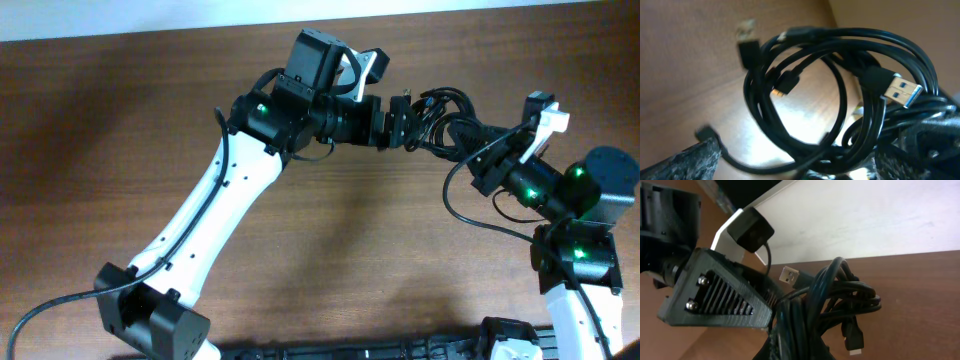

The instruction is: Untangle cables

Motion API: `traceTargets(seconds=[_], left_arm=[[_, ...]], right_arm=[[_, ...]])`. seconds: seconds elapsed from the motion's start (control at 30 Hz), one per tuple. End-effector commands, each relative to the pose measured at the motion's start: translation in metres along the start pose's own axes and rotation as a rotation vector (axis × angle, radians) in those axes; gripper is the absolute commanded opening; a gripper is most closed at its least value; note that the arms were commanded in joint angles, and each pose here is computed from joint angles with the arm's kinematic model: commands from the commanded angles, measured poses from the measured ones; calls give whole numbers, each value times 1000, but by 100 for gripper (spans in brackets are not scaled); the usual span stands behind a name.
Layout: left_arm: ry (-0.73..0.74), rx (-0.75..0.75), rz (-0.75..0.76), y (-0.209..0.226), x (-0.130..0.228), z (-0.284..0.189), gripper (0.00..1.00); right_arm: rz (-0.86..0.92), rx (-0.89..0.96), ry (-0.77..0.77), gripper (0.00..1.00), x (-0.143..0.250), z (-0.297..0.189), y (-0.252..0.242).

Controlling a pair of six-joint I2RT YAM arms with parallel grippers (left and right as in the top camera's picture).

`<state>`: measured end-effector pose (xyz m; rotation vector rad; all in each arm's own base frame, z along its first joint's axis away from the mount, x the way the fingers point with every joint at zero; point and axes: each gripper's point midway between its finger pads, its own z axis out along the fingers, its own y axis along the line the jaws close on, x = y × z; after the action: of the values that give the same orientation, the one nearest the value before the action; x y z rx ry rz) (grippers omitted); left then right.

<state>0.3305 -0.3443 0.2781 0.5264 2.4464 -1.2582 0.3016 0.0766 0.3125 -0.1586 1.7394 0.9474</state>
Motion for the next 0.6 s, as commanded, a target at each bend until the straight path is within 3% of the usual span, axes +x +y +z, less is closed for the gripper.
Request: traceTargets(seconds=[0.0, 0.13, 0.43, 0.57], left_arm=[[-34, -8, 204, -5, -7, -10, 99], [-36, -18, 288, -4, -8, -10, 99], [-101, -329, 371, 24, -17, -2, 99], [-94, -354, 420, 17, -12, 4, 99]], right_arm=[[-6, -53, 3, 4, -6, -2, 14], [2, -77, 16, 4, -3, -2, 18], [60, -115, 38, 4, 0, -3, 24], [61, -115, 39, 4, 0, -3, 24]])
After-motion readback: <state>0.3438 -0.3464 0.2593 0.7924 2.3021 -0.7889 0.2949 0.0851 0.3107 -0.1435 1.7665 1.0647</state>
